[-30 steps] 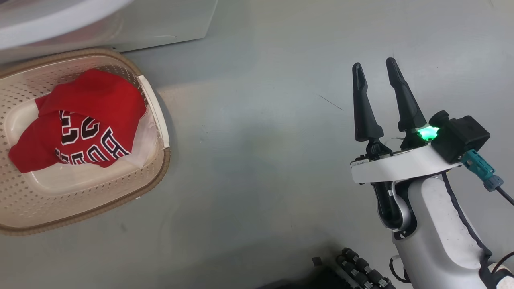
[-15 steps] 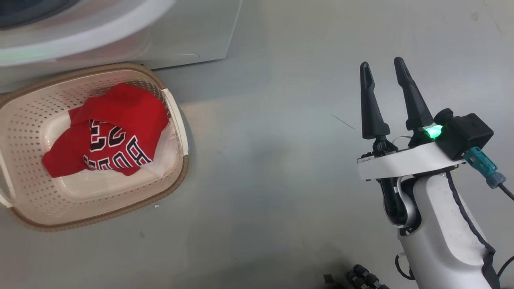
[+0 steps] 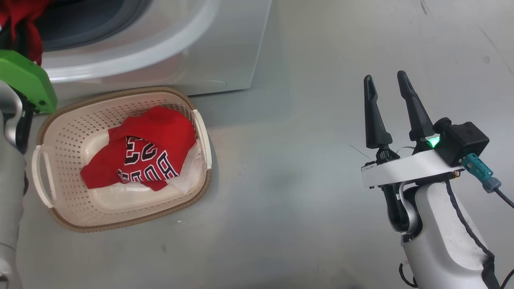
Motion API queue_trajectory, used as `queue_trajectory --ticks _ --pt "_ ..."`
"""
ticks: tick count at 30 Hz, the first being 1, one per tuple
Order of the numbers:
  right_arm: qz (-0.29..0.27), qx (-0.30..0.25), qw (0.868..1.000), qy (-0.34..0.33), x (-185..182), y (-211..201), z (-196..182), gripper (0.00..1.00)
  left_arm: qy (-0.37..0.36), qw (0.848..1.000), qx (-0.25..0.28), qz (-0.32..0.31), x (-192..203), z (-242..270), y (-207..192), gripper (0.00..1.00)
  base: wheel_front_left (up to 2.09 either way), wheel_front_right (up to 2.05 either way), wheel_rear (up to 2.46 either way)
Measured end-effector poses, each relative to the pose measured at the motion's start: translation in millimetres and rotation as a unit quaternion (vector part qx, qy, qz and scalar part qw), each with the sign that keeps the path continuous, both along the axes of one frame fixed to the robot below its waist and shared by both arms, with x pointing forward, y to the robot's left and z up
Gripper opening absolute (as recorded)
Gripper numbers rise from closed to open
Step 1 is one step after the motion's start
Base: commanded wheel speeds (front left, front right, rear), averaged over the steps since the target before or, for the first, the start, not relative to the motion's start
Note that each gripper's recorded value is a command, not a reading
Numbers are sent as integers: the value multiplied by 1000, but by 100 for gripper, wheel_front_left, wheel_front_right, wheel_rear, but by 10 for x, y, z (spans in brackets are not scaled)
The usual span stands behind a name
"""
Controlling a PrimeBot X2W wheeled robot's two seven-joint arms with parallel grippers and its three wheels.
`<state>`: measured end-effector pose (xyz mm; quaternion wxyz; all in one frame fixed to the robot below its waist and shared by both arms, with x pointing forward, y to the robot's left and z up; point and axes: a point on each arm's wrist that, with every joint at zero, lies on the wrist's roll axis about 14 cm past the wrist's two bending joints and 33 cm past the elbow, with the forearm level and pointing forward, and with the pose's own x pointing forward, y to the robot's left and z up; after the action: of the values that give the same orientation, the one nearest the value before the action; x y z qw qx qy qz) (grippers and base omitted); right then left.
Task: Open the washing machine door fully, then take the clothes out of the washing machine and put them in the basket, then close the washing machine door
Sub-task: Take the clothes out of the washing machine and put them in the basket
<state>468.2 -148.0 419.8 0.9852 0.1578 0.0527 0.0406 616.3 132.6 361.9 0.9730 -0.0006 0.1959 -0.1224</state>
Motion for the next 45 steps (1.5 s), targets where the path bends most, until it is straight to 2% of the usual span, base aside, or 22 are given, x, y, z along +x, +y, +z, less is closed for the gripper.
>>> queue_trajectory --ticks 15,29,33,39,45 --pt "25 10 999 -27 -169 168 293 100 -59 998 -14 0 -512 411 87 0 0 0 0" --pt "32 13 998 -47 -394 224 516 100 -135 990 -49 -4 -834 1062 -18 0 0 0 0" --pt "41 16 998 -53 -452 279 569 100 -177 982 -59 -4 -893 1375 -5 0 0 0 0" --pt "54 19 996 -62 -484 366 636 100 -264 961 -79 3 -927 2004 80 0 0 0 0" --pt "59 20 996 -67 -484 398 671 100 -291 952 -90 10 -1039 2157 144 0 0 0 0"
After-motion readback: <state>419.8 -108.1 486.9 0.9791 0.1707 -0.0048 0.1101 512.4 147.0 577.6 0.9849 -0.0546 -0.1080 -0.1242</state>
